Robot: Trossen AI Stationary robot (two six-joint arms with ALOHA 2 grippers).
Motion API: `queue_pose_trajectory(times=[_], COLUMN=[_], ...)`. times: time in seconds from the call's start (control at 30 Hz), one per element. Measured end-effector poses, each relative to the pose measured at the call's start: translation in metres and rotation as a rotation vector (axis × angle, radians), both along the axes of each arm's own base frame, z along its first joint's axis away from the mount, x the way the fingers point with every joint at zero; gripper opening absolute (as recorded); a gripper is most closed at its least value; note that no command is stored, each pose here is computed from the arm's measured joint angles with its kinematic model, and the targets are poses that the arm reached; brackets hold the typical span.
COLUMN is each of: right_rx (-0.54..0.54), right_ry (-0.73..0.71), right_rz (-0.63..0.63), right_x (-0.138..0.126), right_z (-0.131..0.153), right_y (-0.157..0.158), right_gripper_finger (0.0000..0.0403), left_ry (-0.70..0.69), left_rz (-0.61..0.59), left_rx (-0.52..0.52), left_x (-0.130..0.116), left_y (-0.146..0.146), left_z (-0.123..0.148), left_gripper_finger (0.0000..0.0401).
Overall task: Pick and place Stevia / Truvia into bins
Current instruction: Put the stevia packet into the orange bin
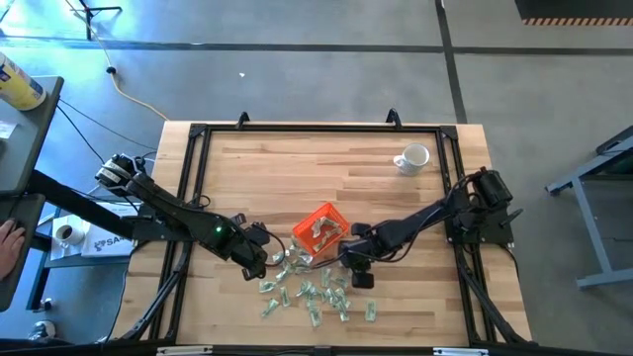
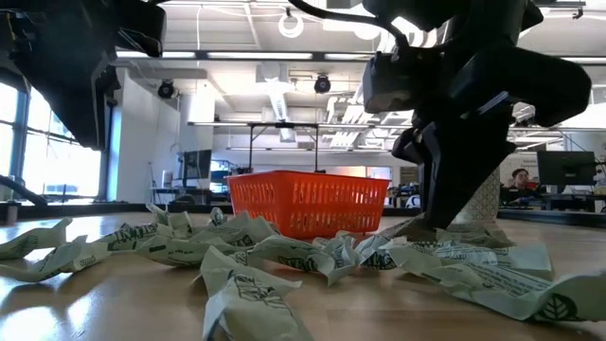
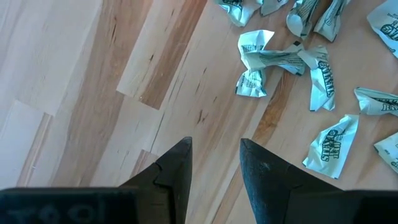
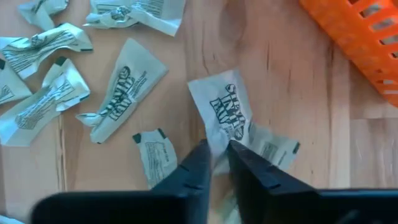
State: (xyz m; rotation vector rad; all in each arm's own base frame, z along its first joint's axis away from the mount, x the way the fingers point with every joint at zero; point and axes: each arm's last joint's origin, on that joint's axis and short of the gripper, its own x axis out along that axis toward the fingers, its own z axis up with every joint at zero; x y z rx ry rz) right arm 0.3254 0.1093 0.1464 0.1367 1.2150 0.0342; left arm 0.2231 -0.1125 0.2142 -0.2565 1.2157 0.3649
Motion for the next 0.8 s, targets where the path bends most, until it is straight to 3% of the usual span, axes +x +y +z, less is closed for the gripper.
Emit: queue_pose_trajectory(times=[0.1, 0.5, 0.6, 0.8], right_rx=[0.001, 0.056, -0.023, -0.069], right_ry=[0.0, -0.075, -0.072, -0.111], right_rz=[-0.005, 0.022, -0.043, -0.115], right_x=[0.001, 0.024, 0.028, 0.042], right_z=[0.002, 0.054, 0.059, 0.064], right_y=[-0.001, 0.011, -0.001, -0.046], right_gripper_finger=[0.0005, 0.0001, 0.0001, 0.0001], left_ry=[0.0, -0.001, -0.001, -0.001], left_rz=[0.0, 0.0, 0.0, 0.0], left_rx=[0.0, 0.0, 0.0, 0.0], left_x=[0.0, 0.0, 0.0, 0.0], left_y=[0.0, 0.0, 0.0, 0.0], left_z=[0.0, 0.0, 0.0, 0.0], left_gripper_finger=[0.0168, 0.0168, 0.0168, 0.0168])
